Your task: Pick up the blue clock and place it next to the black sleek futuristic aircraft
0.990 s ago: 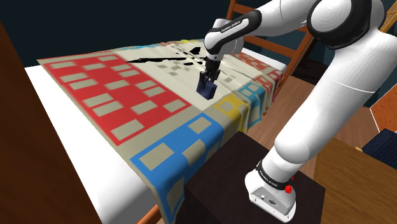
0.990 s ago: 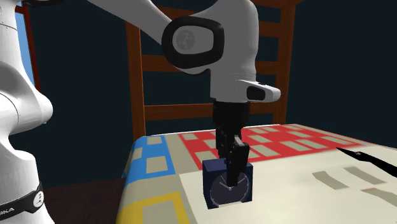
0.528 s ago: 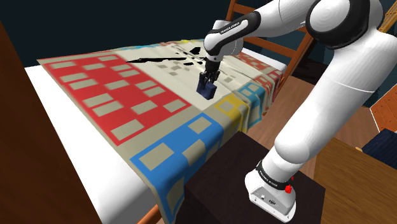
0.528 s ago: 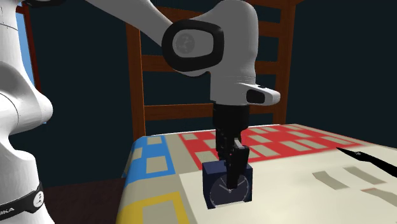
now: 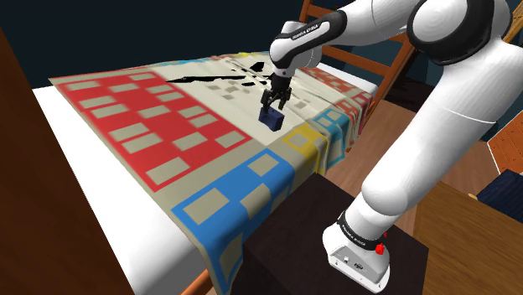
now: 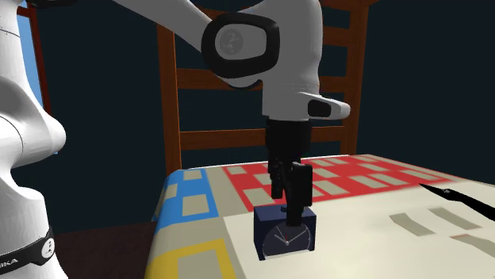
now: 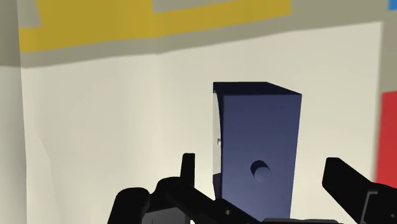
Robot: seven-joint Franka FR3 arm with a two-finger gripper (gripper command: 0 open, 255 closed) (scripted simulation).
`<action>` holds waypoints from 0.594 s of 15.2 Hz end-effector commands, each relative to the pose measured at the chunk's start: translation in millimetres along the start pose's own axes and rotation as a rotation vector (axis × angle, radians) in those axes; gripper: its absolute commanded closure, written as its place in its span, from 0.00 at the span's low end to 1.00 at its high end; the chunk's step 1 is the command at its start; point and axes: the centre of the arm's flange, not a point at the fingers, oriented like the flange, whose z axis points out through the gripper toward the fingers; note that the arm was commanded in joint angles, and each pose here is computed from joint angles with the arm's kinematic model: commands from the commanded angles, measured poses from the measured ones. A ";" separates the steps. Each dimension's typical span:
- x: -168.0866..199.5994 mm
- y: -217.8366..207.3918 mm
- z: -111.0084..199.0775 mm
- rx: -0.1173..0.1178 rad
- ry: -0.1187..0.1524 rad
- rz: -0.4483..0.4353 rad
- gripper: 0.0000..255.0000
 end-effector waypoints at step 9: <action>0.0 1.0 -34.3 0.000 -0.001 0.000 0.00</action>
